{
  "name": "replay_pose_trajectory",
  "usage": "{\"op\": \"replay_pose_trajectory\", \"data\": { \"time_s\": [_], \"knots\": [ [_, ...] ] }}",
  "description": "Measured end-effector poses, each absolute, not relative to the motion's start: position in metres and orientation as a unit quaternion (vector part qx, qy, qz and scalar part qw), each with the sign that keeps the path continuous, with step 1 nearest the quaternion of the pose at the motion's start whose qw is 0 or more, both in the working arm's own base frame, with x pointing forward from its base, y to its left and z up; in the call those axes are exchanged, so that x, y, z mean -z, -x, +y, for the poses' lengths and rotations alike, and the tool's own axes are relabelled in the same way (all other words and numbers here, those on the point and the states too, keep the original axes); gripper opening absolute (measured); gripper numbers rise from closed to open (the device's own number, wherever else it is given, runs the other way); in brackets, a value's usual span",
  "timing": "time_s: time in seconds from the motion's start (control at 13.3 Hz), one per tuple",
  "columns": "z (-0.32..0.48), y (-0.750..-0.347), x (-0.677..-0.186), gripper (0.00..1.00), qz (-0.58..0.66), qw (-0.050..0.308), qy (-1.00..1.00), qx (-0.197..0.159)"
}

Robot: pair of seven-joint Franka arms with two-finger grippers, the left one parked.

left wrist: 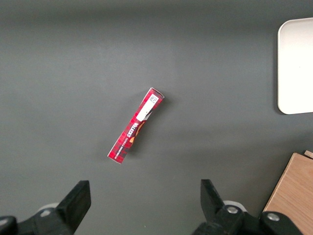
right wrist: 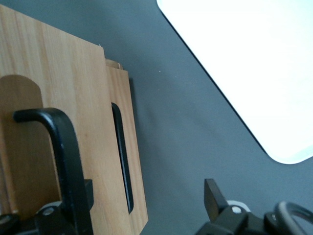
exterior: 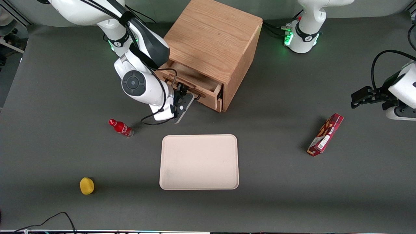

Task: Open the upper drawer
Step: 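Pull the handle outward with the right gripper, sliding the drawer open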

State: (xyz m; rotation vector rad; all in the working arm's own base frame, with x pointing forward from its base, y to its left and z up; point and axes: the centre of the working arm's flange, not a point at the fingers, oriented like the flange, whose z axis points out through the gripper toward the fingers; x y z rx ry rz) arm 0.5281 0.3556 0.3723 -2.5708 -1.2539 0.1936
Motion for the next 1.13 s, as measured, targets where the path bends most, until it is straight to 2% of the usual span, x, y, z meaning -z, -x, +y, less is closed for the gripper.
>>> {"op": "replay_pose_trajectory", "data": {
  "time_s": [1.13],
  "knots": [
    [0.315, -0.566, -0.368, 1.0, -0.44, 0.132, 0.887, -0.054]
  ]
}}
